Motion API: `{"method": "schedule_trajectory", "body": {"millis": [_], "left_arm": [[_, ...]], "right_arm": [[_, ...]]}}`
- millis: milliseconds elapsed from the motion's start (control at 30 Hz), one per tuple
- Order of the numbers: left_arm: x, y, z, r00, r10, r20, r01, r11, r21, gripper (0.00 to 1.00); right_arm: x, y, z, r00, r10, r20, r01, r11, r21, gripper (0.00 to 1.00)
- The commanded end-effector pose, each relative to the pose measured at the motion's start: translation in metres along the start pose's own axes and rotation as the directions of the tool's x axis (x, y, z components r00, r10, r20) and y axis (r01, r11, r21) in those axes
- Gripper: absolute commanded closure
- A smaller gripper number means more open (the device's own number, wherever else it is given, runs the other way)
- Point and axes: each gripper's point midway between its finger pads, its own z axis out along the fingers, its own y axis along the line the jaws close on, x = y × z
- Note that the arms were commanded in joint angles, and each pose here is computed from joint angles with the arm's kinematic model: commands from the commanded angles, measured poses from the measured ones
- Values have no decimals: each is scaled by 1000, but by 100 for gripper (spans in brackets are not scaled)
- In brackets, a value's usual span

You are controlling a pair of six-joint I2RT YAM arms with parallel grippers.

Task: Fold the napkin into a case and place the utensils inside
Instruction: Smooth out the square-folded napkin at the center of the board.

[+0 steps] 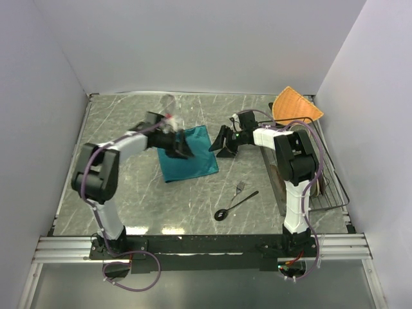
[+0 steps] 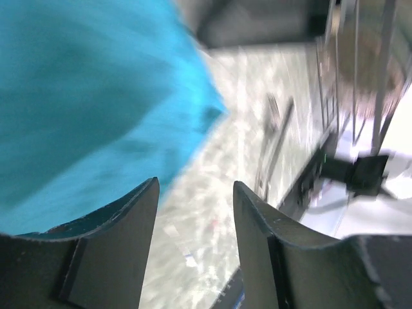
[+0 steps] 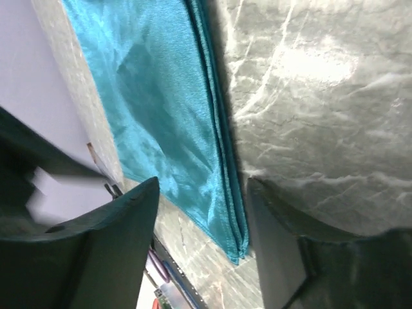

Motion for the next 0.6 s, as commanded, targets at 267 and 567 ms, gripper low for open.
{"method": "schedule_trajectory", "body": {"millis": [267, 567], "left_arm": [[-59, 65, -119, 957, -94, 276, 109, 993, -39, 45], [-41, 75, -133, 952, -74, 296, 104, 991, -87, 45]], "right_arm": [[36, -29, 19, 998, -27, -57, 31, 996, 80, 100], [119, 10, 11, 992, 12, -129, -12, 1000, 1, 100]]}}
